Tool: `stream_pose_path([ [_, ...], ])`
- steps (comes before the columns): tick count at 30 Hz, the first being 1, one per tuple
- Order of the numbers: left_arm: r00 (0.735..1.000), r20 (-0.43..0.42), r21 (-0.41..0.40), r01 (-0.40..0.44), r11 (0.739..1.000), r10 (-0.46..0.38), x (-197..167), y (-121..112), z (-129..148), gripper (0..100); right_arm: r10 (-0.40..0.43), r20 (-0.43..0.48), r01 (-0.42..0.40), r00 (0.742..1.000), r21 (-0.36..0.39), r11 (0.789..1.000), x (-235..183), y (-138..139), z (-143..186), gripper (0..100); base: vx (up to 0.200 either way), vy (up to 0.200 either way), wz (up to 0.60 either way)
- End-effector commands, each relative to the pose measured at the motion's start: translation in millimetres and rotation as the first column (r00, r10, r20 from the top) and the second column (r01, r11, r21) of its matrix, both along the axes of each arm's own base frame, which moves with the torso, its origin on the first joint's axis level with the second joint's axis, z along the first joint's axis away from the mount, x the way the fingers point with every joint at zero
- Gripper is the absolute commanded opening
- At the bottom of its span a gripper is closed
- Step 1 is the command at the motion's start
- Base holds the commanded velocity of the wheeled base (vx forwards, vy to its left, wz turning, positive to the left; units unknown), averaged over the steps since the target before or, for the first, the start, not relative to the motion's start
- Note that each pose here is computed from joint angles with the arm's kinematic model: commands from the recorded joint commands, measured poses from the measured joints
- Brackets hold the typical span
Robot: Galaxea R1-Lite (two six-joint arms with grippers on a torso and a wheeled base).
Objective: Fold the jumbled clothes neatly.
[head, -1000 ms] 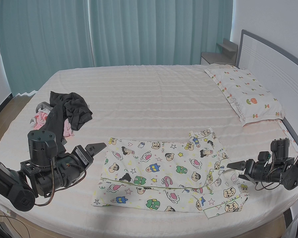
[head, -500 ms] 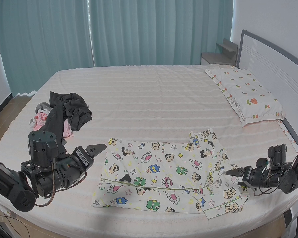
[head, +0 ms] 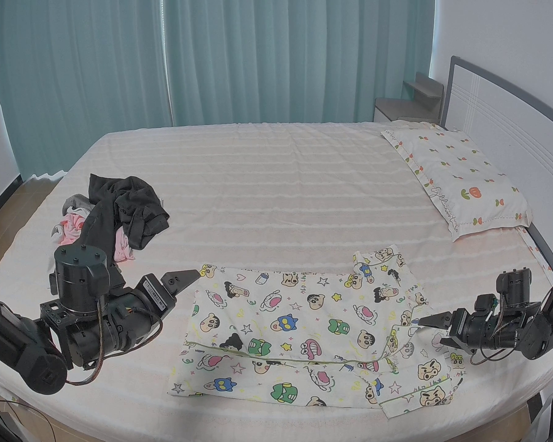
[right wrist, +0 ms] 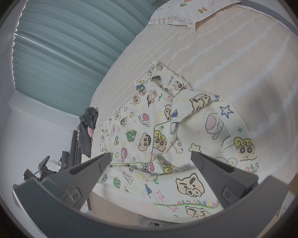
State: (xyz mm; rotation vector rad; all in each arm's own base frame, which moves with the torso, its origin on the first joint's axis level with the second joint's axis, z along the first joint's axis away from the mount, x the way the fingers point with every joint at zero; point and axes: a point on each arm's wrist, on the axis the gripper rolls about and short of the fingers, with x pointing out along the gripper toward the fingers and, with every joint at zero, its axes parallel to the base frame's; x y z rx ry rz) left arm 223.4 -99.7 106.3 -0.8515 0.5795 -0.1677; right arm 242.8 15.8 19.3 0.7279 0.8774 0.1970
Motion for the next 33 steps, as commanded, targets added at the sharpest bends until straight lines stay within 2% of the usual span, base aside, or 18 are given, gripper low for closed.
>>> stream_pose_path([
  [1, 1.0, 0.001, -0.001, 0.003, 1.0, -0.003, -0.3, -1.1, 0.1, 100, 0.001, -0.002, -0.001, 1.0, 0.002, 1.0, 0.3, 0.1, -0.5, 100, 0.0, 0.0, 0.0],
  [11, 1.0, 0.007, -0.002, 0.021, 1.0, -0.021, -2.1, -5.1, 1.7, 100, 0.002, 0.002, -0.002, 1.0, 0.002, 1.0, 1.5, 0.9, -0.2, 100, 0.0, 0.0, 0.0],
  [17, 1.0, 0.012, -0.007, 0.023, 1.0, -0.023, -3.6, -4.5, 3.3, 100, -0.002, -0.004, 0.002, 1.0, 0.001, 1.0, 0.9, -0.3, -1.3, 100, 0.0, -0.2, 0.0],
  [33, 1.0, -0.003, 0.002, 0.02, 1.0, -0.02, -0.5, -5.9, -1.2, 100, 0.009, -0.008, -0.009, 1.0, -0.002, 1.0, 1.3, 1.6, -3.0, 100, 0.0, 0.0, 0.0],
])
